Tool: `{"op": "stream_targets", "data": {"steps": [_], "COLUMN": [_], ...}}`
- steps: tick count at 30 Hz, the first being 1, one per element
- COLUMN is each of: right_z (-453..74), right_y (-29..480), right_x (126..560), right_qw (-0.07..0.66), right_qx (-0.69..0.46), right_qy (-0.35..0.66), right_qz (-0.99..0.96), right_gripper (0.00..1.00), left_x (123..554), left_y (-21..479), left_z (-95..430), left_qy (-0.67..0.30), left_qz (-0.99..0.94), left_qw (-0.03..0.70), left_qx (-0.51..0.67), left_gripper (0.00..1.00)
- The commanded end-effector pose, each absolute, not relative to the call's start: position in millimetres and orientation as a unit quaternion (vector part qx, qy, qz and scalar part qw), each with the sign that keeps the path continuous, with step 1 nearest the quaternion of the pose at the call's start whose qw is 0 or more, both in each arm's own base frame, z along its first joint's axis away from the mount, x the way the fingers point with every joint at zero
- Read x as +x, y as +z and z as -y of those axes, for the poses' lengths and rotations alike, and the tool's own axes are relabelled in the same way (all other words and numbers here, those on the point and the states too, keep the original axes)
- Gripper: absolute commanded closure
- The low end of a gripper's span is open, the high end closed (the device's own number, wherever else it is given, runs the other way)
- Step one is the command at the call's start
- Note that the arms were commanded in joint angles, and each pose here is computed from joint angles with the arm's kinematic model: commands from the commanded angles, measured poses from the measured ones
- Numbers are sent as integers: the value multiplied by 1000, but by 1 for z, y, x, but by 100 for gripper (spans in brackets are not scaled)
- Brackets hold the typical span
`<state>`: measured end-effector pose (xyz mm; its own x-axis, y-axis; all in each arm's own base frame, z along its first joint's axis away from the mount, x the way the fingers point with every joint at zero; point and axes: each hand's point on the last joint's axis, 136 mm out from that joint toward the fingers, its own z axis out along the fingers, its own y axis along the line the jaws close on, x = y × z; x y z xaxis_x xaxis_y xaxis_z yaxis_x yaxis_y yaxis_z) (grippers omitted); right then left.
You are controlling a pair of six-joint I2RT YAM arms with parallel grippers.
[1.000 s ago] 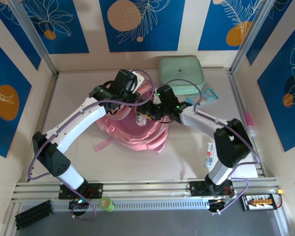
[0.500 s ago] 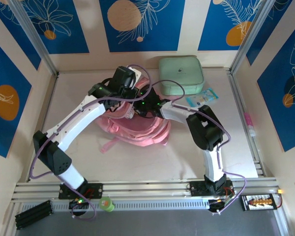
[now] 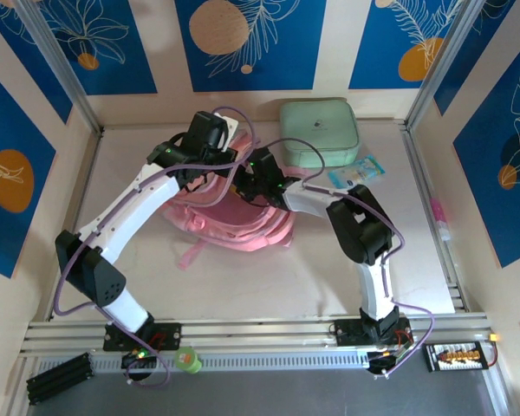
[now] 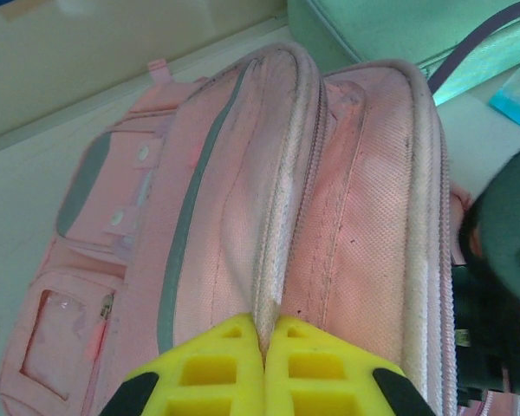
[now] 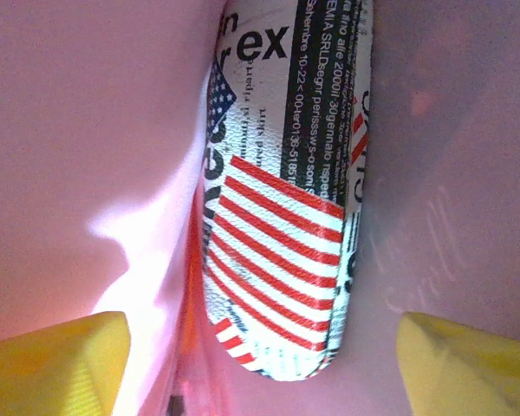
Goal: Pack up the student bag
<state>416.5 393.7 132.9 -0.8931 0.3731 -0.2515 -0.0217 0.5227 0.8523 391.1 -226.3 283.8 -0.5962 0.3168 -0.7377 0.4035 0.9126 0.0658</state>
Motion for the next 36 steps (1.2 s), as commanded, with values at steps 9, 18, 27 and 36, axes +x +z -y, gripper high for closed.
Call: {"op": "stream_targets", "data": {"steps": [9,18,27,36], "right_z": [-358,-277,-223,-232], "right_y": [170,198,189,166], "right_x": [393,363,370,381], "right_qw": [221,283,306,252], "right_qx": [104,94,134,139], "right_qy": [478,411,314,313], "right_qz": [-844,-861,-889,-905], "right_gripper": [47,38,28,28], "left_x": [387,371,348,348], "left_y": [323,274,225,185], "left_z": [219,121,141,201], "left_qy": [-86,4,-88,-208], "left_qz": [-863,-887,-889,-878], "left_qw": [462,452,417,380], "left_qx": [182,99,166,204], "left_gripper": [100,100,100,100]}}
